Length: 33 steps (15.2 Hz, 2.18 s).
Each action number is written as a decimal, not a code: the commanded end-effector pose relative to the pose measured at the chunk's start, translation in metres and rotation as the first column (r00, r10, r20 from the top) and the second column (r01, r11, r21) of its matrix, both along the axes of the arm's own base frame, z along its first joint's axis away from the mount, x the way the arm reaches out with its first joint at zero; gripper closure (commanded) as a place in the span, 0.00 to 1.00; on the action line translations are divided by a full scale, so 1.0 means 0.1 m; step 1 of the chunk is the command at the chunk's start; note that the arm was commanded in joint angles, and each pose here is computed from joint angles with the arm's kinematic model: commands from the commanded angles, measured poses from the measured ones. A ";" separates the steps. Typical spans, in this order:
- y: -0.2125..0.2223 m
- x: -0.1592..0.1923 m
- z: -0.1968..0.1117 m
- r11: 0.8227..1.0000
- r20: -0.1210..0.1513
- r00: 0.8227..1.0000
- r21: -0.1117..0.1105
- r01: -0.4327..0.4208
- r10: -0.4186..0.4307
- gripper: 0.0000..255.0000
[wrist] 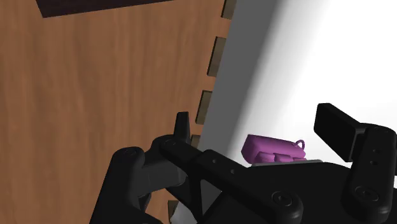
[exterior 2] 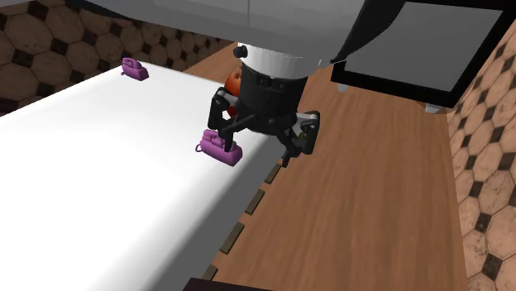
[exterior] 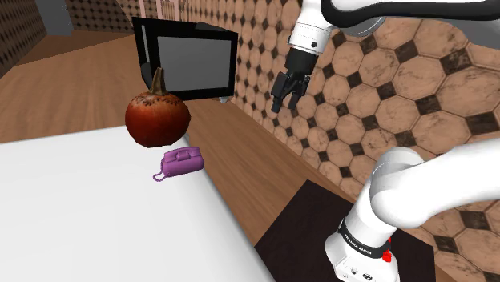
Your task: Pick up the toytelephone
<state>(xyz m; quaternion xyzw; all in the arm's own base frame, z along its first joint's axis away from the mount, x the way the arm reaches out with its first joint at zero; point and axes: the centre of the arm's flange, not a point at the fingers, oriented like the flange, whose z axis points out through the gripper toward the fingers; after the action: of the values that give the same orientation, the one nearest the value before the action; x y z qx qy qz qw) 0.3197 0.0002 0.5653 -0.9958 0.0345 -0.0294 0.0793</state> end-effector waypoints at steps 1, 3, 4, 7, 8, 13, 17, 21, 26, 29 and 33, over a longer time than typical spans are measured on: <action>0.00 0.00 0.00 1.000 0.000 1.000 0.000 0.000 0.000 0.00; 0.02 0.24 -0.13 0.997 0.004 0.997 -0.011 -0.079 0.079 0.00; 0.03 0.36 -0.20 0.993 0.006 0.993 -0.017 -0.119 0.119 0.00; 0.11 0.71 -0.40 0.971 0.011 0.972 -0.035 -0.236 0.236 0.00; 0.14 0.82 -0.47 0.961 0.012 0.961 -0.041 -0.274 0.275 0.00; 0.36 1.37 -0.80 0.886 0.013 0.888 -0.071 -0.457 0.459 0.00; 0.61 1.78 -1.06 0.801 0.010 0.804 -0.095 -0.591 0.594 0.00; 0.92 2.15 -1.33 0.695 0.003 0.700 -0.118 -0.709 0.714 0.00; 1.36 2.53 -1.67 0.538 -0.011 0.545 -0.144 -0.830 0.838 0.00; 1.66 2.72 -1.87 0.433 -0.022 0.442 -0.159 -0.887 0.897 0.00; 1.81 2.80 -2.08 0.382 -0.028 0.391 -0.165 -0.909 0.920 0.00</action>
<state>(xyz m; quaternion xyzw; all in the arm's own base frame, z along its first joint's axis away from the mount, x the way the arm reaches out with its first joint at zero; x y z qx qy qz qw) 0.5985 0.1795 0.3625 -0.8530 -0.5215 -0.0173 0.0073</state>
